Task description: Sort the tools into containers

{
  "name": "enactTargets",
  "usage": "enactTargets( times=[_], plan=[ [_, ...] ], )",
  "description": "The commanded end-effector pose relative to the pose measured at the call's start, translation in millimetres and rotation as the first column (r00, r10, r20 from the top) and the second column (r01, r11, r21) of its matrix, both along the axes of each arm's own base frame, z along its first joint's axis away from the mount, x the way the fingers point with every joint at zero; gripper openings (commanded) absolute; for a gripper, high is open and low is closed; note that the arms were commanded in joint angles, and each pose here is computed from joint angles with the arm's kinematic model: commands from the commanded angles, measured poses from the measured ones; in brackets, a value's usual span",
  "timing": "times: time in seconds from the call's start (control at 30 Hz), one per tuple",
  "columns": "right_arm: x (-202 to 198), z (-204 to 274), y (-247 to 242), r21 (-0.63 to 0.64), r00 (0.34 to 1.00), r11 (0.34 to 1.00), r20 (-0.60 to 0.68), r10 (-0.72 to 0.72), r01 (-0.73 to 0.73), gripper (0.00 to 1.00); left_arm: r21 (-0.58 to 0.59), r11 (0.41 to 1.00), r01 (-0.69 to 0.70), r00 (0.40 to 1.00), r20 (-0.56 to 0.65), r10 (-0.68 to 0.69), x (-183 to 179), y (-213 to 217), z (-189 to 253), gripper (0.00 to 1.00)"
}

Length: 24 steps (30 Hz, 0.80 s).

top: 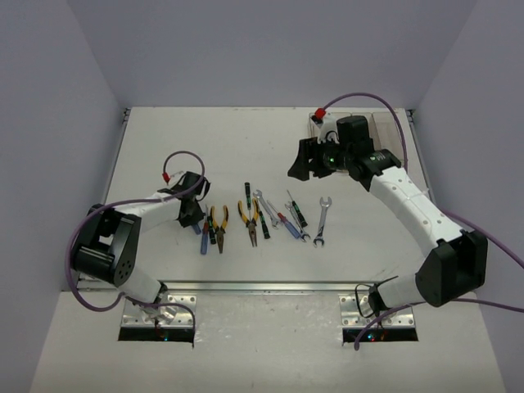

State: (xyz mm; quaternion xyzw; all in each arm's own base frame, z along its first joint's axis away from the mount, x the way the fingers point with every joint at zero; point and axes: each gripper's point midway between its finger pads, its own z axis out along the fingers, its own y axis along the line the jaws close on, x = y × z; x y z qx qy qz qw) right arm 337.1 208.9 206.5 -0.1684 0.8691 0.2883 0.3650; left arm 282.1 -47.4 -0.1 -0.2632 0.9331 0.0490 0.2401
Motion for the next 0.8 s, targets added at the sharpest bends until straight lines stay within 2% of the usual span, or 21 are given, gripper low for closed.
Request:
enactTargets(
  times=[0.0, 0.1, 0.17, 0.2, 0.27, 0.33, 0.4, 0.47, 0.53, 0.57, 0.63, 0.77],
  plan=[
    [-14.0, 20.8, 25.7, 0.164, 0.994, 0.981, 0.048, 0.100, -0.107, 0.73, -0.015, 0.999, -0.038, 0.999, 0.026, 0.039, 2.7, 5.3, 6.3, 0.00],
    [-34.9, 36.8, 57.9, 0.349, 0.966, 0.901, 0.062, 0.253, -0.258, 0.73, -0.056, 0.998, -0.018, 0.987, 0.161, 0.026, 16.2, -2.9, 46.3, 0.00],
    [-50.1, 36.3, 77.2, 0.390, 0.942, 0.860, 0.065, 0.331, -0.329, 0.73, -0.113, 0.993, 0.021, 0.968, 0.249, 0.007, 22.0, -17.8, 73.5, 0.00],
    [-51.7, 33.8, 83.4, 0.397, 0.938, 0.854, 0.062, 0.341, -0.336, 0.73, -0.142, 0.988, 0.064, 0.950, 0.312, -0.017, 23.6, -30.3, 94.2, 0.00],
    [-54.8, 35.4, 101.5, 0.433, 0.934, 0.834, 0.058, 0.352, -0.341, 0.77, -0.208, 0.952, 0.222, 0.876, 0.472, -0.101, 25.7, -69.8, 142.5, 0.00],
    [-49.4, 30.7, 106.8, 0.497, 0.953, 0.824, 0.019, 0.303, -0.272, 0.79, -0.279, 0.863, 0.421, 0.794, 0.574, -0.202, 15.9, -112.6, 172.4, 0.00],
    [-33.7, 43.5, 109.6, 0.579, 0.978, 0.796, 0.014, 0.206, -0.176, 0.78, -0.307, 0.751, 0.585, 0.673, 0.701, -0.237, 9.7, -144.5, 207.7, 0.00],
    [-27.6, 47.3, 112.6, 0.621, 0.985, 0.772, -0.004, 0.175, -0.134, 0.78, -0.333, 0.635, 0.696, 0.593, 0.766, -0.248, -3.6, -165.3, 220.6, 0.00],
    [-24.4, 51.1, 119.1, 0.634, 0.987, 0.764, -0.011, 0.163, -0.119, 0.77, -0.341, 0.555, 0.759, 0.532, 0.817, -0.225, -12.3, -176.9, 234.2, 0.00],
    [-24.1, 51.3, 119.4, 0.632, 0.987, 0.765, -0.007, 0.163, -0.122, 0.77, -0.342, 0.550, 0.762, 0.530, 0.817, -0.226, -13.1, -177.7, 234.4, 0.00],
    [-24.0, 50.9, 129.6, 0.615, 0.984, 0.777, -0.013, 0.179, -0.134, 0.72, -0.346, 0.488, 0.801, 0.501, 0.834, -0.231, -20.4, -186.9, 240.4, 0.00],
    [-24.7, 47.3, 137.8, 0.610, 0.982, 0.780, -0.010, 0.186, -0.141, 0.66, -0.342, 0.437, 0.832, 0.474, 0.847, -0.240, -24.9, -194.5, 248.2, 0.00]
  ],
)
